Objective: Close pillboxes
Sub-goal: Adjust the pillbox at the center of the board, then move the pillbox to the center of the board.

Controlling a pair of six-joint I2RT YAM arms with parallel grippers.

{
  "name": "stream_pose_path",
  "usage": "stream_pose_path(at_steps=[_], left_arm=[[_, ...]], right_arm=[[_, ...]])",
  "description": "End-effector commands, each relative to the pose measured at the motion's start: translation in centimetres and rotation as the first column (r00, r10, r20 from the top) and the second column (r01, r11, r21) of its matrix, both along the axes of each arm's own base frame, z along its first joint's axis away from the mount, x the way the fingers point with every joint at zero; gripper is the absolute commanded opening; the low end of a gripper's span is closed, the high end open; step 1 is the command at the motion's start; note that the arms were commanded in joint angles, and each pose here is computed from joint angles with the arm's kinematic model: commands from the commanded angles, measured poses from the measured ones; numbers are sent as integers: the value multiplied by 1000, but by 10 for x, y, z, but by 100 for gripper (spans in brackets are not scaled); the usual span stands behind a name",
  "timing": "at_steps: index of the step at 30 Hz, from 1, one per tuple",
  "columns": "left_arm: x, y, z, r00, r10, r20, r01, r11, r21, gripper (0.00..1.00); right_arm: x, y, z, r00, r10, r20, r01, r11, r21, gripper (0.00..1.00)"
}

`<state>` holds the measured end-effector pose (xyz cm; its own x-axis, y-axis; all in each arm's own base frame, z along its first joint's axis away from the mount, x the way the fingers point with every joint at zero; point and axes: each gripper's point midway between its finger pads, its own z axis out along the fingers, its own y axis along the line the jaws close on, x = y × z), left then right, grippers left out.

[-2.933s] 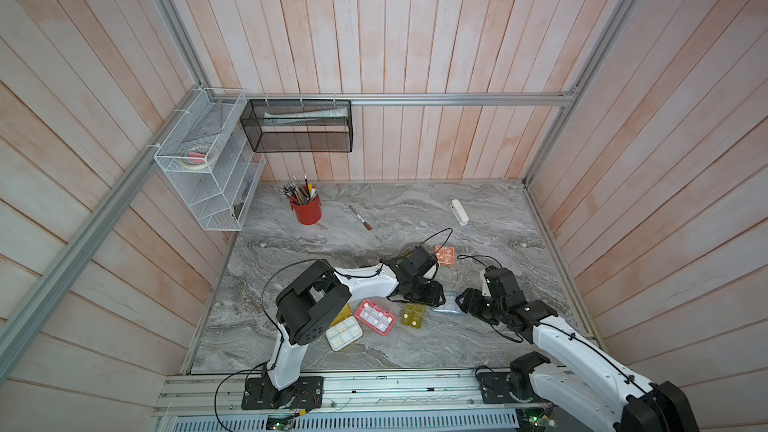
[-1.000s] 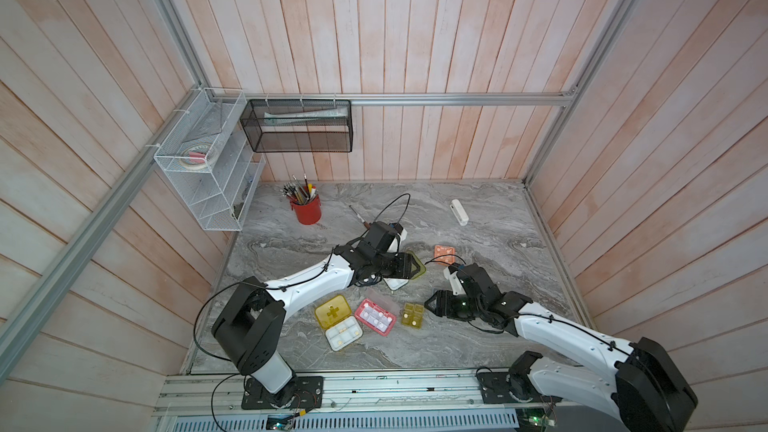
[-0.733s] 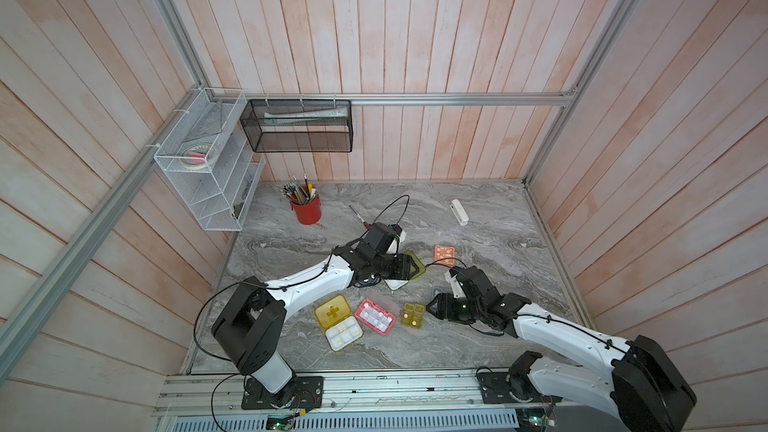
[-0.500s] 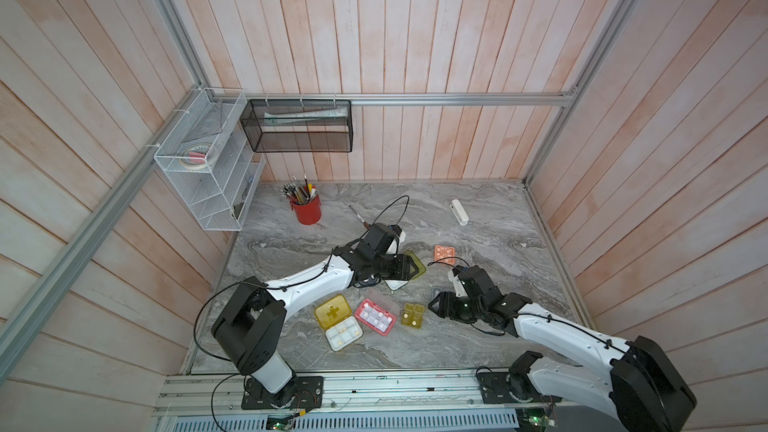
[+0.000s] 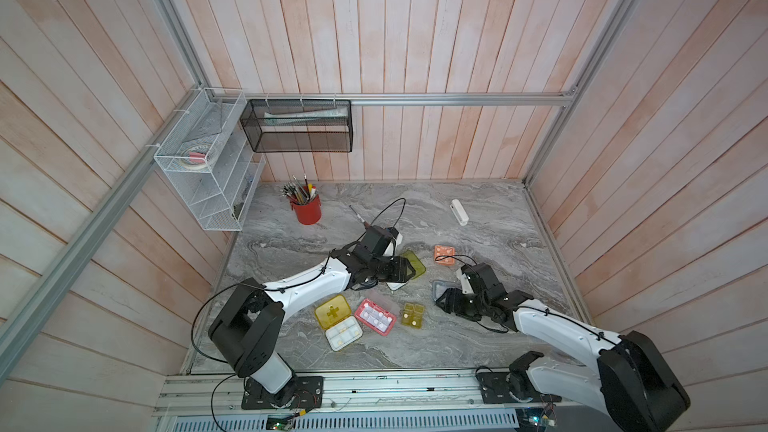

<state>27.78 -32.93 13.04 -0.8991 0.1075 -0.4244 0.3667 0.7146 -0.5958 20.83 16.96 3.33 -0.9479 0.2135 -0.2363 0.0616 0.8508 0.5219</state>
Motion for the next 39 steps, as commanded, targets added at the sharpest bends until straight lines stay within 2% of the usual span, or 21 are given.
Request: stream_pose_path(at_steps=[1,9,15,25,32,39], left_arm=[[-1,3,9,1000,-2,18,2,1000,-24,57],[1,4,9,1000,0,19,0,999,-33,57],[0,5,12,1000,-1,26,2,999,-38,57],[-1,5,17,999,-16,38,18,998,-57,57],[-3,8,17,999,-10,32,12,998,-59,57],[-6,21,15,999,6,31,-5,999,-49,57]], right_arm=[[-3,-4,-6,1000,15,-8,-16,1000,-16,65],[0,-13,-5,1000,-12,3,12,1000,-13,65],[3,-3,7,1000,25,17,-25,999,34,65],[-2,40,66,975,149,163,-171,976,132,65],[-14,72,78,957,230,179,-267,937,223,65],[-22,89,87,946,258,195,-297,932,206,65]])
